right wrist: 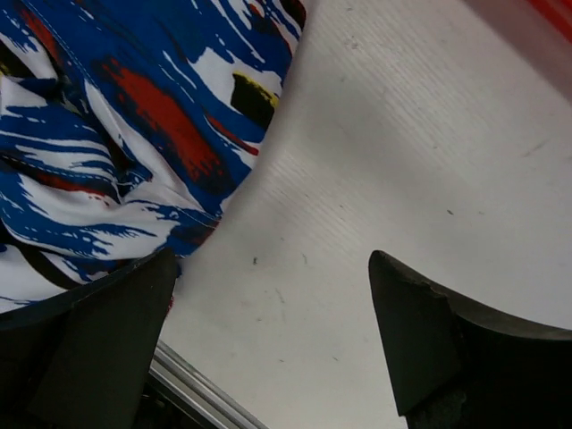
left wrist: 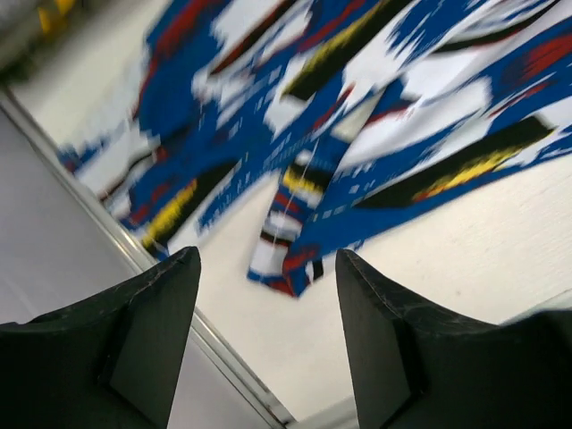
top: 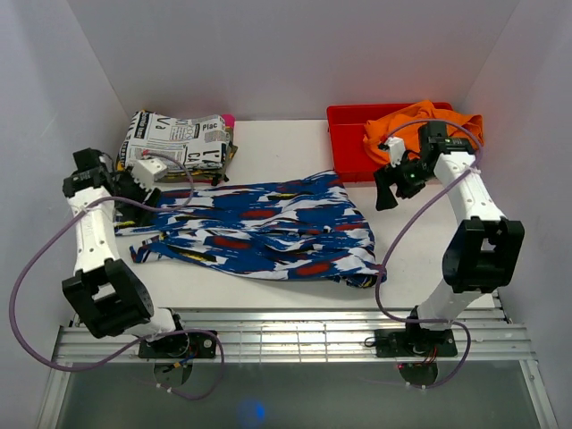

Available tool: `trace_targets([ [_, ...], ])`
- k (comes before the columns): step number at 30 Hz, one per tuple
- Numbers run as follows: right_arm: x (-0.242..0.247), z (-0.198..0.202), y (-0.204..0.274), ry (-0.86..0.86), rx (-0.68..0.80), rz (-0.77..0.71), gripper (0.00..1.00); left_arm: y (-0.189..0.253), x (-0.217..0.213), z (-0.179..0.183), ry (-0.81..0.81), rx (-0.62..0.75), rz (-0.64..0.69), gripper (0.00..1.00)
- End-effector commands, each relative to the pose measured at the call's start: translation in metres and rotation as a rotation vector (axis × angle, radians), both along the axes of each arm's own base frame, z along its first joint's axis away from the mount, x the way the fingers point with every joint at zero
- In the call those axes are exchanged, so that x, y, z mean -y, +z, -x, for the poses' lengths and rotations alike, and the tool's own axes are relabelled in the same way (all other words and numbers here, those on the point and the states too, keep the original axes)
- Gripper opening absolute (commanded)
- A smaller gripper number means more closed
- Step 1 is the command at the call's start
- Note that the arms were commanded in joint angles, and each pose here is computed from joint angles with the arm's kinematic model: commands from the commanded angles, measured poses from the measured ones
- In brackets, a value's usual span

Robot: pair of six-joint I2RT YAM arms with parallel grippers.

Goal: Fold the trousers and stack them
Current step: Flatten the trousers out

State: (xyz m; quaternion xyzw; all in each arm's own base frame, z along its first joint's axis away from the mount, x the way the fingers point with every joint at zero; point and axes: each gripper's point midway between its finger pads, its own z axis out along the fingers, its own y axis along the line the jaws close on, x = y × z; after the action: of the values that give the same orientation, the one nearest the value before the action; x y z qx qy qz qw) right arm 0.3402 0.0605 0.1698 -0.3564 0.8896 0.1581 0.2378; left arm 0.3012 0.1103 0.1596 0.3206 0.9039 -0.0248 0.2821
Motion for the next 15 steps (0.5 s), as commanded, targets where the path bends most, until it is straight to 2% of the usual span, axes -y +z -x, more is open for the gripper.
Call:
trace_targets([
  [1, -0.032, 0.003, -0.005, -0.106, -0.141, -0.198, 0.93, 0.023, 0.073, -0.01, -0.195, 0.067, 0.103, 0.73],
  [2, -0.033, -0.005, -0.016, -0.137, -0.16, -0.207, 0.93, 0.021, 0.099, -0.012, -0.258, 0.053, 0.118, 0.73],
  [4, -0.032, -0.009, -0.035, -0.172, -0.194, -0.199, 0.93, 0.015, 0.121, -0.022, -0.262, 0.04, 0.144, 0.73],
  [7, -0.035, -0.012, -0.059, -0.196, -0.252, -0.216, 0.91, -0.005, 0.175, -0.029, -0.367, -0.01, 0.13, 0.73],
  [12, -0.051, -0.006, -0.083, -0.184, -0.34, -0.28, 0.9, -0.037, 0.219, -0.025, -0.501, -0.103, 0.104, 0.76],
  [15, -0.063, 0.005, -0.097, -0.167, -0.41, -0.335, 0.94, -0.055, 0.235, -0.017, -0.573, -0.154, 0.074, 0.77],
])
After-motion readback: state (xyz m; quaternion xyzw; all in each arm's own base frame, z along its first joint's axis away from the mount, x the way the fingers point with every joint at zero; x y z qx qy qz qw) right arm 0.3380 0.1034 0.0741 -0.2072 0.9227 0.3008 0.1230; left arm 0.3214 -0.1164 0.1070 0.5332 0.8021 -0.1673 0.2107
